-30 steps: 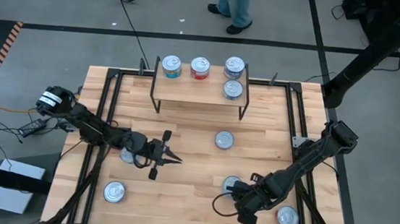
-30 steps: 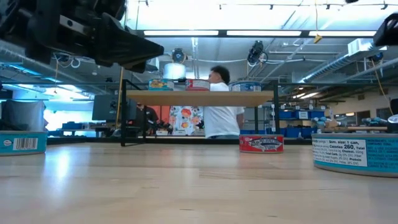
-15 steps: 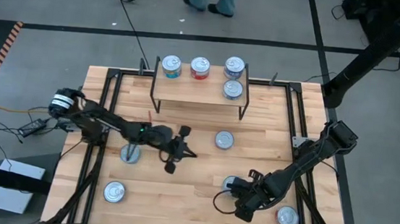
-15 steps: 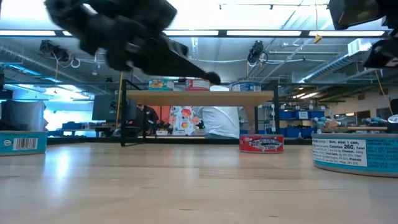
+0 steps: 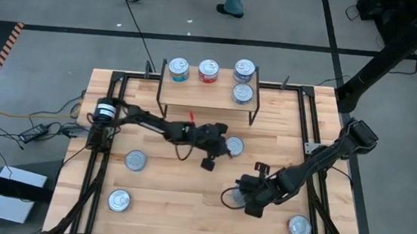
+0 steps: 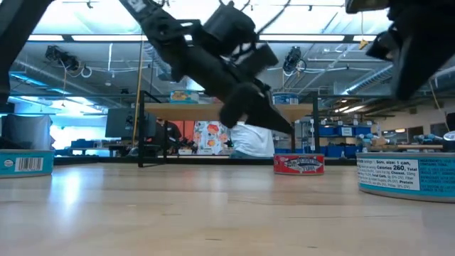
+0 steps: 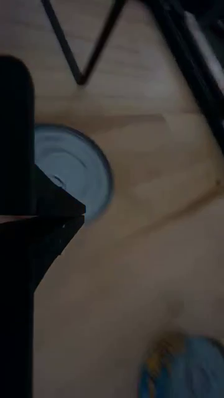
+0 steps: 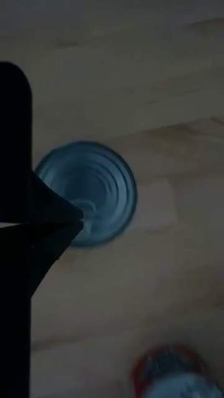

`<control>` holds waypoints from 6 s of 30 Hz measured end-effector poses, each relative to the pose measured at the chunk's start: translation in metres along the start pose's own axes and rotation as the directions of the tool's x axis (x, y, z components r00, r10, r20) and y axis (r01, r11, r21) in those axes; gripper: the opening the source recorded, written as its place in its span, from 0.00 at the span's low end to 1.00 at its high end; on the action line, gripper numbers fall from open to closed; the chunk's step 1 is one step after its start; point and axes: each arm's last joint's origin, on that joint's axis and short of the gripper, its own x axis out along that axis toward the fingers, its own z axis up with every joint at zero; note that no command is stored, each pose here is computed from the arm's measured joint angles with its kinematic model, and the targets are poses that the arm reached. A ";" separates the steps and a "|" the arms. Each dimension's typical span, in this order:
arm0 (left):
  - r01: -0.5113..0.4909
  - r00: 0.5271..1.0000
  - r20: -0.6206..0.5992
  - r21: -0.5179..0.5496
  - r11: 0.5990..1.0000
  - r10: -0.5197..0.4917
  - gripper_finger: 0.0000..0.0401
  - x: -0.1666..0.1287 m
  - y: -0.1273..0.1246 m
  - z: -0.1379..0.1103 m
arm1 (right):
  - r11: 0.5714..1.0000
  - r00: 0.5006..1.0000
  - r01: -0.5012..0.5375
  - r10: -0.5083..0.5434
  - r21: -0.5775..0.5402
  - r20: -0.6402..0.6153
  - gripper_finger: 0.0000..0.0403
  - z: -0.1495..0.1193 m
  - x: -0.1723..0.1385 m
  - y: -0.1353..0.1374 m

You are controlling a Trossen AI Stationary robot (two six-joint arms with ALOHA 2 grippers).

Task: Stack canned seafood by type on shelf
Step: Put the red tuna can on the shelf aligned with the other red tuna can

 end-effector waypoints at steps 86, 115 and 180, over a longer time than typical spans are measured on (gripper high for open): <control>0.045 0.998 0.048 -0.312 0.949 -0.031 0.01 -0.064 -0.075 -0.094 | 0.973 0.942 -0.009 0.086 -0.231 0.324 0.02 0.084 0.117 -0.017; 0.134 0.991 0.057 -0.294 0.946 -0.122 0.01 -0.064 -0.080 -0.097 | 0.992 0.880 -0.111 0.070 0.059 0.469 0.03 0.101 0.088 -0.023; 0.048 0.995 -0.071 -0.213 0.976 -0.064 0.01 -0.080 -0.078 -0.092 | 0.998 0.879 -0.033 0.004 0.053 0.476 0.36 0.088 0.052 -0.016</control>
